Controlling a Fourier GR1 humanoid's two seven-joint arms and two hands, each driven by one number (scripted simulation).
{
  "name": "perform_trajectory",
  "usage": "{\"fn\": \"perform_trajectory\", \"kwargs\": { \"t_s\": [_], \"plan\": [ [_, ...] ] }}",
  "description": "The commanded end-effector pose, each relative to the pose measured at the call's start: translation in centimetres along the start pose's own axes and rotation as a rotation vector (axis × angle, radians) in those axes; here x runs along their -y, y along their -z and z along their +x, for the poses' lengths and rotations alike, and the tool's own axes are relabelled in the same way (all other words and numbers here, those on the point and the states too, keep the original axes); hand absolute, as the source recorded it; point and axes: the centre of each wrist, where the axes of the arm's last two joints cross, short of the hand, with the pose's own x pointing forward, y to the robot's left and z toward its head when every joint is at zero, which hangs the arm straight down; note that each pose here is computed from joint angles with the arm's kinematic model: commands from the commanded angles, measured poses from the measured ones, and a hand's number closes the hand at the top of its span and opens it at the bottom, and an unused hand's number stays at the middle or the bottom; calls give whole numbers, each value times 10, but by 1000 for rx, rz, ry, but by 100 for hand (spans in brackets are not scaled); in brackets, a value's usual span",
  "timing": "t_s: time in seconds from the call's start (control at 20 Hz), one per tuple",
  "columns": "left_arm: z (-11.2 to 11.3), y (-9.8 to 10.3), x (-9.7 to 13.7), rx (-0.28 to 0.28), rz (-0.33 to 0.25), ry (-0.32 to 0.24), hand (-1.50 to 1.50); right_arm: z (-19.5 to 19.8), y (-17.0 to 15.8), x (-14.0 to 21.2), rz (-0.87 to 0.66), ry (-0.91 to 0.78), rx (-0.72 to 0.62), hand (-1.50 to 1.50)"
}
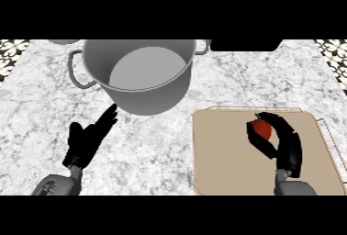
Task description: Pick the bell pepper from the tray and place it in the pot
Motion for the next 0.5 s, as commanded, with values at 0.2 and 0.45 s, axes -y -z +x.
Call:
{"fn": "perform_trajectory", "kwargs": {
  "t_s": [0.2,0.45],
  "plan": [
    [14,4,-12,-8,-5,-10,0,-29,6,-15,-8,136,32,150],
    [9,9,20,23,-67,19,0,35,52,-31,446,12,213,150]
  ]
}}
